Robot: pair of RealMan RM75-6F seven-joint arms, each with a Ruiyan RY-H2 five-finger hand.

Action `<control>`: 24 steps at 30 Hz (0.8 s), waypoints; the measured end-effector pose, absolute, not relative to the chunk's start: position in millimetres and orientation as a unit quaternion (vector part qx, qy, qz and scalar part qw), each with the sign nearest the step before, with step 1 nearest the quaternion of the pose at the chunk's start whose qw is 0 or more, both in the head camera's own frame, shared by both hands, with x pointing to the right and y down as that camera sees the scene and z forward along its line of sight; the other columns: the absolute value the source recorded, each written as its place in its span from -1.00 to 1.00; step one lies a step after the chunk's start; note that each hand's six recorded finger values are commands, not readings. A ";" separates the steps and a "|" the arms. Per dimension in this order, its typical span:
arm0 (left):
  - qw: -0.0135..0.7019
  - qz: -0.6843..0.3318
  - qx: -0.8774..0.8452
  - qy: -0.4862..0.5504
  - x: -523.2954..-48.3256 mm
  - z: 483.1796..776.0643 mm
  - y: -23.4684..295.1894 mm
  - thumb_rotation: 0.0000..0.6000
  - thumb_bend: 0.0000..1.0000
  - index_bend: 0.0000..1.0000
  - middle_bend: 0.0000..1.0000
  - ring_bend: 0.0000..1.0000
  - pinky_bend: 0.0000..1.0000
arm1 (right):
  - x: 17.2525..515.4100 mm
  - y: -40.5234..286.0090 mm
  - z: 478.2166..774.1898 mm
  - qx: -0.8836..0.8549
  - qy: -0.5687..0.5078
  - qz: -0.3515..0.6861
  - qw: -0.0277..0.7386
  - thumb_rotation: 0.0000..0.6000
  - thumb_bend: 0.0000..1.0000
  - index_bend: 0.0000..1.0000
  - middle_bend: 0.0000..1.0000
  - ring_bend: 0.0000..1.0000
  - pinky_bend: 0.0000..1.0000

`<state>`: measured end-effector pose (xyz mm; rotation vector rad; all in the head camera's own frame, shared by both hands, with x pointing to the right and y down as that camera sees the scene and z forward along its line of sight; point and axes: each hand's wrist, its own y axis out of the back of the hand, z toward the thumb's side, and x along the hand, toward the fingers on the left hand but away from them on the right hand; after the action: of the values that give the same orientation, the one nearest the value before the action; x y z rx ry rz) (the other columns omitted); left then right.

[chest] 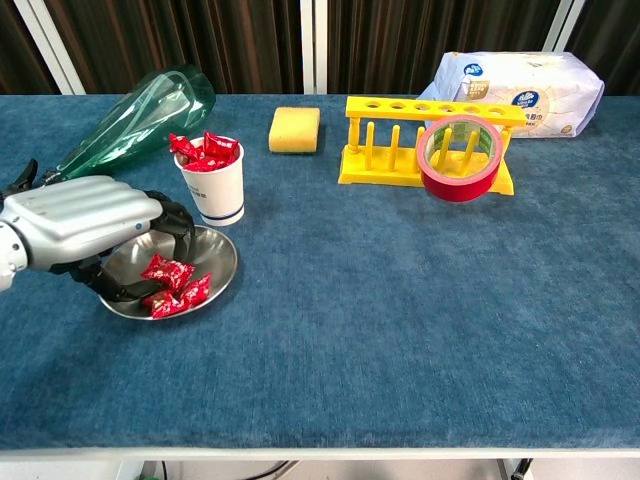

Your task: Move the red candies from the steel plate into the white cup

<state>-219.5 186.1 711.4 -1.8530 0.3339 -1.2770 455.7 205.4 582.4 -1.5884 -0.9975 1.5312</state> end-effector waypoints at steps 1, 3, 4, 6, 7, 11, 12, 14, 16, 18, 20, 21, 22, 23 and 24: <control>0.417 -0.510 -0.740 0.135 -219.2 711.4 186.6 1.00 -0.37 -0.02 -0.53 -0.63 -0.35 | 455.8 205.4 582.3 -0.614 -0.386 0.592 0.352 1.00 -0.60 -1.00 -1.00 -1.00 -1.00; 0.417 -0.510 -0.740 0.139 -218.8 710.6 186.4 1.00 -0.37 0.04 -0.52 -0.63 -0.34 | 455.7 205.5 582.3 -0.614 -0.385 0.592 0.352 1.00 -0.60 -1.00 -1.00 -1.00 -1.00; 0.416 -0.509 -0.740 0.142 -218.5 709.8 186.2 1.00 -0.37 0.06 -0.51 -0.63 -0.34 | 455.6 205.5 582.4 -0.614 -0.385 0.592 0.352 1.00 -0.60 -1.00 -1.00 -1.00 -1.00; 0.415 -0.506 -0.741 0.148 -217.8 707.8 186.2 1.00 -0.36 0.10 -0.49 -0.62 -0.33 | 455.3 205.7 582.4 -0.615 -0.385 0.591 0.353 1.00 -0.60 -1.00 -1.00 -1.00 -1.00; 0.415 -0.504 -0.743 0.151 -217.2 705.8 186.4 1.00 -0.36 0.10 -0.49 -0.61 -0.33 | 455.3 205.8 582.4 -0.615 -0.385 0.591 0.353 1.00 -0.60 -1.00 -1.00 -1.00 -1.00; 0.419 -0.492 -0.746 0.161 -214.8 693.7 188.7 1.00 -0.36 0.12 -0.47 -0.61 -0.32 | 455.4 205.5 582.1 -0.614 -0.386 0.591 0.353 1.00 -0.60 -1.00 -1.00 -1.00 -1.00; 0.422 -0.488 -0.747 0.163 -214.1 689.1 189.3 1.00 -0.36 0.13 -0.46 -0.61 -0.32 | 455.3 205.5 582.2 -0.615 -0.386 0.591 0.353 1.00 -0.60 -1.00 -1.00 -1.00 -1.00; 0.430 -0.477 -0.747 0.173 -212.7 676.5 190.0 1.00 -0.36 0.13 -0.44 -0.61 -0.31 | 455.1 205.5 582.5 -0.615 -0.385 0.591 0.353 1.00 -0.60 -1.00 -1.00 -1.00 -1.00; 0.440 -0.466 -0.746 0.184 -211.5 662.6 188.6 1.00 -0.35 0.15 -0.40 -0.59 -0.29 | 454.7 205.7 583.1 -0.615 -0.383 0.592 0.353 1.00 -0.60 -1.00 -1.00 -1.00 -1.00; 0.451 -0.454 -0.743 0.196 -209.6 650.8 184.5 1.00 -0.32 0.17 -0.32 -0.55 -0.24 | 453.7 206.0 584.1 -0.616 -0.381 0.592 0.353 1.00 -0.60 -1.00 -1.00 -1.00 -1.00; 0.464 -0.439 -0.738 0.216 -207.3 637.7 175.0 1.00 -0.29 0.18 -0.28 -0.53 -0.21 | 452.6 206.4 584.2 -0.617 -0.380 0.592 0.354 1.00 -0.60 -1.00 -1.00 -1.00 -1.00; 0.468 -0.434 -0.736 0.225 -206.4 633.5 170.0 1.00 -0.27 0.19 -0.27 -0.52 -0.19 | 452.4 206.4 583.8 -0.617 -0.380 0.591 0.355 1.00 -0.60 -1.00 -1.00 -1.00 -1.00; 0.471 -0.429 -0.733 0.236 -205.4 629.0 162.4 1.00 -0.26 0.19 -0.26 -0.52 -0.19 | 452.3 206.4 583.3 -0.616 -0.381 0.590 0.355 1.00 -0.60 -1.00 -1.00 -1.00 -1.00; 0.474 -0.427 -0.731 0.245 -204.8 626.2 156.1 1.00 -0.26 0.19 -0.26 -0.52 -0.19 | 452.6 206.4 582.6 -0.616 -0.383 0.590 0.355 1.00 -0.60 -1.00 -1.00 -1.00 -1.00; 0.476 -0.425 -0.728 0.253 -204.4 623.9 149.3 1.00 -0.26 0.19 -0.26 -0.52 -0.19 | 453.0 206.4 582.0 -0.616 -0.384 0.589 0.355 1.00 -0.60 -1.00 -1.00 -1.00 -1.00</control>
<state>-204.4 149.3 623.9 -1.7784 0.6191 -1.0380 453.0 206.4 582.0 -1.5905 -0.9929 1.5229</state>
